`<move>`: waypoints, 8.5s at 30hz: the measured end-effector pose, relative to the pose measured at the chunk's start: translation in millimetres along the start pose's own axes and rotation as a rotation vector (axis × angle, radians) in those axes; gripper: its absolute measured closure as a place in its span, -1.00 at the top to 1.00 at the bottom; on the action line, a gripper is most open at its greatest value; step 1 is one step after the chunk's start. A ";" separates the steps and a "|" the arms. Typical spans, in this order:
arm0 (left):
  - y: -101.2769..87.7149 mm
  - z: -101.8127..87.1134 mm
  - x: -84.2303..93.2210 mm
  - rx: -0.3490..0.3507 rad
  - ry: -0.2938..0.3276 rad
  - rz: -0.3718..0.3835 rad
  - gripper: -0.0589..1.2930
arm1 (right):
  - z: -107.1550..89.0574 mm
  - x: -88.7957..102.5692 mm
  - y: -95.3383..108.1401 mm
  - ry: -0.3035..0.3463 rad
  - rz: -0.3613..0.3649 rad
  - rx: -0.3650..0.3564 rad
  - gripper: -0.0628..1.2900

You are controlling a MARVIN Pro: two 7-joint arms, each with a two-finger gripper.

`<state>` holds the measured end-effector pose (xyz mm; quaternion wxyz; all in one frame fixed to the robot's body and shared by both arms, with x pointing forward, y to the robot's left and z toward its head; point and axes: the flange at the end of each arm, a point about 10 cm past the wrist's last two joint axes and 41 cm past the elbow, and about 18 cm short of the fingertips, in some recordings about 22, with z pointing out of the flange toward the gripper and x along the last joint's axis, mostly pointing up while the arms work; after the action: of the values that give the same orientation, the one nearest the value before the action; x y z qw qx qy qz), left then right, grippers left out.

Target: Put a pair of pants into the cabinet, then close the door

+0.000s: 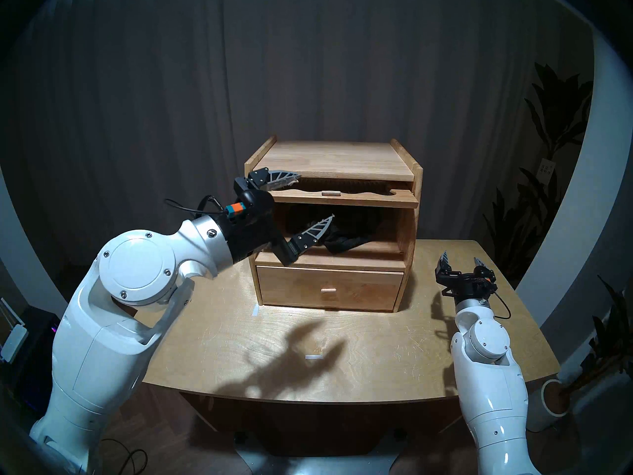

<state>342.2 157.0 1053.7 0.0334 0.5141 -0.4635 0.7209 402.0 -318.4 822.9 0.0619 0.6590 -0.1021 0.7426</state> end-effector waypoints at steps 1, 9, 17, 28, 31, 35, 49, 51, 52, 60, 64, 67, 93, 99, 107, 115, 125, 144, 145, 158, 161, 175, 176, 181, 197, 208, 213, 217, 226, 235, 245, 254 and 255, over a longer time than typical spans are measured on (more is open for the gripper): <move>-2.8 0.5 -1.5 0.014 -0.015 0.022 0.94 | -0.2 -0.5 -2.5 -0.001 0.003 0.006 0.93; -2.4 5.7 -20.6 0.045 -0.142 0.182 0.94 | -2.0 -5.3 -19.0 -0.013 0.027 0.044 0.93; 15.8 11.8 -28.8 0.021 -0.211 0.307 0.94 | -3.4 -8.2 -25.9 -0.020 0.042 0.061 0.93; 16.1 17.3 -23.3 0.070 -0.260 0.513 0.94 | -4.8 -9.5 -17.4 -0.023 0.051 0.042 0.93; 15.4 18.4 -17.6 0.093 -0.263 0.573 0.94 | -6.4 -11.4 -14.1 -0.028 0.053 0.035 0.93; 16.0 19.8 -11.5 0.118 -0.265 0.636 0.94 | -8.7 -14.0 -12.2 -0.036 0.055 0.032 0.93; 22.5 28.8 10.8 0.239 -0.272 0.862 0.94 | -17.5 -19.6 -5.1 -0.048 0.069 0.022 0.93; 24.1 30.3 12.5 0.251 -0.275 0.893 0.94 | -18.6 -20.0 -5.2 -0.048 0.071 0.023 0.93; 25.3 31.0 13.0 0.255 -0.276 0.904 0.94 | -19.1 -20.1 -5.3 -0.048 0.072 0.024 0.93; 54.7 44.9 15.5 0.228 -0.284 0.946 0.94 | -25.5 -18.8 -6.9 -0.039 0.081 0.030 0.93; 68.5 54.3 8.0 0.190 -0.321 0.952 0.94 | -29.0 -17.6 -8.3 -0.033 0.083 0.034 0.93; 70.6 59.9 -0.3 0.176 -0.367 0.959 0.94 | -31.0 -16.6 -8.9 -0.030 0.083 0.036 0.93; 72.0 86.7 -35.4 0.195 -0.774 0.972 0.94 | -46.7 -6.1 -17.2 0.005 0.023 0.045 0.93; 61.5 91.1 -34.3 0.273 -0.848 0.989 0.94 | -49.9 -1.6 -13.7 0.017 -0.002 0.022 0.93; 41.2 94.1 -13.3 0.420 -0.854 1.033 0.94 | -53.7 3.6 -11.1 0.028 -0.030 -0.004 0.93; 56.0 95.3 -17.1 0.437 -0.873 1.034 0.95 | -62.4 7.5 -5.6 0.032 -0.061 -0.051 0.93; 77.9 105.4 -54.5 0.317 -0.944 1.000 0.95 | -72.2 14.0 6.7 0.043 -0.098 -0.117 0.93; 41.7 127.2 -80.5 0.244 -0.939 1.048 0.95 | -104.1 26.5 25.6 0.053 -0.149 -0.260 0.93; 40.9 129.0 -81.6 0.245 -0.932 1.049 0.95 | -107.0 26.3 26.6 0.051 -0.153 -0.271 0.93; 37.2 137.7 -64.8 0.329 -0.805 1.014 -0.52 | -126.7 24.9 12.8 0.037 -0.175 -0.298 0.93; 45.5 133.8 -58.9 0.329 -0.783 0.998 -0.53 | -127.6 24.3 9.0 0.036 -0.177 -0.294 0.93; 91.2 102.6 -34.6 0.356 -0.738 0.966 -0.85 | -117.0 21.0 2.0 0.034 -0.208 -0.267 0.93; 87.9 101.7 -38.2 0.369 -0.756 0.970 -0.93 | -113.5 21.1 7.4 0.029 -0.228 -0.263 0.93; 70.9 102.2 -47.2 0.406 -0.804 0.972 -0.95 | -101.1 26.7 28.2 0.030 -0.298 -0.256 0.93; 69.4 114.6 -52.3 0.336 -0.815 0.963 0.95 | -66.4 38.1 67.5 0.016 -0.437 -0.184 0.93; 46.6 137.7 -61.6 0.327 -0.768 1.084 0.33 | -62.7 44.9 79.7 0.032 -0.475 -0.198 0.93; 38.7 145.2 -67.6 0.304 -0.752 1.123 -0.59 | -64.1 47.6 85.7 0.038 -0.489 -0.217 0.93; 32.0 151.0 -72.5 0.292 -0.737 1.145 -0.59 | -69.1 49.2 90.7 0.039 -0.504 -0.233 0.93; 26.9 158.6 -77.6 0.311 -0.727 1.121 -0.50 | -79.9 46.6 93.5 0.031 -0.510 -0.256 0.93; 32.4 156.8 -71.2 0.361 -0.743 0.984 -0.64 | -80.2 45.0 85.2 0.032 -0.519 -0.241 0.93; 47.4 145.8 -58.3 0.400 -0.752 0.873 -0.74 | -72.0 46.3 76.5 0.047 -0.537 -0.218 0.93; 51.8 138.0 -51.8 0.407 -0.759 0.855 -0.81 | -69.5 44.0 77.0 0.045 -0.542 -0.222 0.94; 51.8 137.5 -51.7 0.408 -0.760 0.855 -0.81 | -69.5 43.9 77.1 0.044 -0.542 -0.223 0.94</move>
<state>437.0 53.1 986.7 -0.5261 0.4998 -0.4611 0.5108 312.0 -379.0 853.3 0.3322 0.6350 -0.0019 0.6974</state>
